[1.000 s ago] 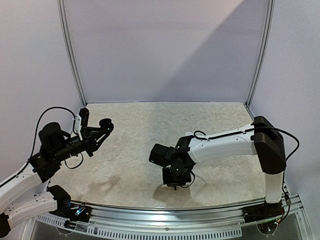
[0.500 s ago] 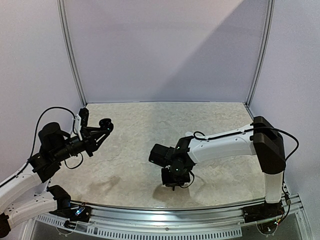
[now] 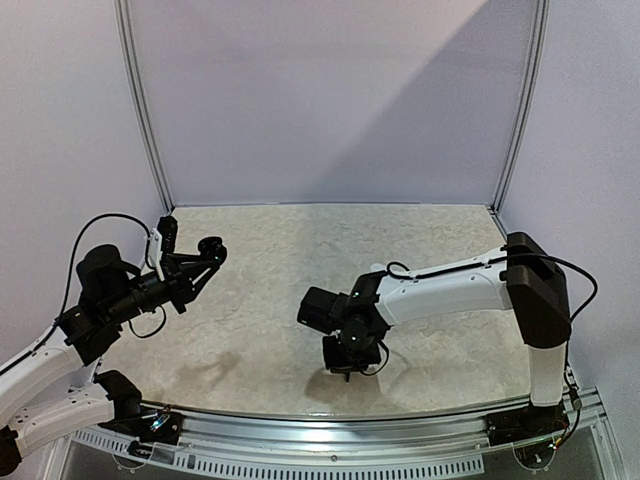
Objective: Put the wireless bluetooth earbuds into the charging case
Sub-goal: Pick up the left earbud from the corner of the board, then insert the left earbud into the left side groove of the charging case.
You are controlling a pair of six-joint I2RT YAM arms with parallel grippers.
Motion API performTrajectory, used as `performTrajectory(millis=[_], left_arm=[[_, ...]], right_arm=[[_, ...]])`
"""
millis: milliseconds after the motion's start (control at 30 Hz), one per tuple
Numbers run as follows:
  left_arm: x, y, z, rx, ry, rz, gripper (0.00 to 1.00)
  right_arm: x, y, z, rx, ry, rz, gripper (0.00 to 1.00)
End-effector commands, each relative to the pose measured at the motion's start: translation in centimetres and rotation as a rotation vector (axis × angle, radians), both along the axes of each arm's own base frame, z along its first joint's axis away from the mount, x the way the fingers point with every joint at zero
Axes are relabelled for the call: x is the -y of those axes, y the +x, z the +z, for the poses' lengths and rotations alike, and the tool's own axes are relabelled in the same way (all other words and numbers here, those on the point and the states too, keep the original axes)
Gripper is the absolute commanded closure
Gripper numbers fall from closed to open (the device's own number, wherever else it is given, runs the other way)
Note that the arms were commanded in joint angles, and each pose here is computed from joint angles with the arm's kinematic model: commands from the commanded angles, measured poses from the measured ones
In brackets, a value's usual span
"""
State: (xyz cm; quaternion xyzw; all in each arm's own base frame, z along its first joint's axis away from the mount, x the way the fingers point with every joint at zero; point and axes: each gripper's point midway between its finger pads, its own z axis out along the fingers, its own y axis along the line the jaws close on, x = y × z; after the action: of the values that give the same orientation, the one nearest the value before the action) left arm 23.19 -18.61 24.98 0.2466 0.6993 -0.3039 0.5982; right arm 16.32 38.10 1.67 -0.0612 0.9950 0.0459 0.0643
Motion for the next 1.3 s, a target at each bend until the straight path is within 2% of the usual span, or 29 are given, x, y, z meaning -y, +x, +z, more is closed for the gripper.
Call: performTrajectory(millis=[0,200,333,500,633,767,1033,1267], left_arm=[[-0.2,0.0,-0.2,0.015,0.011,-0.002,1.00],[-0.1,-0.1,0.0,0.027,0.011,-0.008,1.00],[0.0,-0.1,0.3,0.043,0.012,-0.015,1.00],[0.2,-0.2,1.8,0.099,0.015,-0.028,1.00],[0.3,-0.3,3.9,0.195,0.018,-0.034,1.00],[0.3,-0.9,5.9,0.304,0.029,-0.040,1.00],[0.5,-2.9,8.5,0.488,0.003,-0.057,1.00],[0.3,-2.4,9.5,0.502,-0.033,-0.002,1.00]], right_arm=[[0.2,1.1,2.1,0.077,-0.019,0.031,0.96],[-0.6,3.0,6.5,0.215,0.008,0.080,0.97],[-2.2,4.4,11.4,0.358,0.057,0.153,0.99],[-6.2,6.0,22.8,0.694,0.180,0.305,0.98],[-10.3,5.4,31.8,0.970,0.342,0.454,1.00],[-13.3,4.0,38.0,1.175,0.495,0.583,1.00],[-17.8,0.7,43.4,1.406,0.679,0.768,1.00],[-20.1,-0.5,43.9,1.531,0.673,0.821,1.00]])
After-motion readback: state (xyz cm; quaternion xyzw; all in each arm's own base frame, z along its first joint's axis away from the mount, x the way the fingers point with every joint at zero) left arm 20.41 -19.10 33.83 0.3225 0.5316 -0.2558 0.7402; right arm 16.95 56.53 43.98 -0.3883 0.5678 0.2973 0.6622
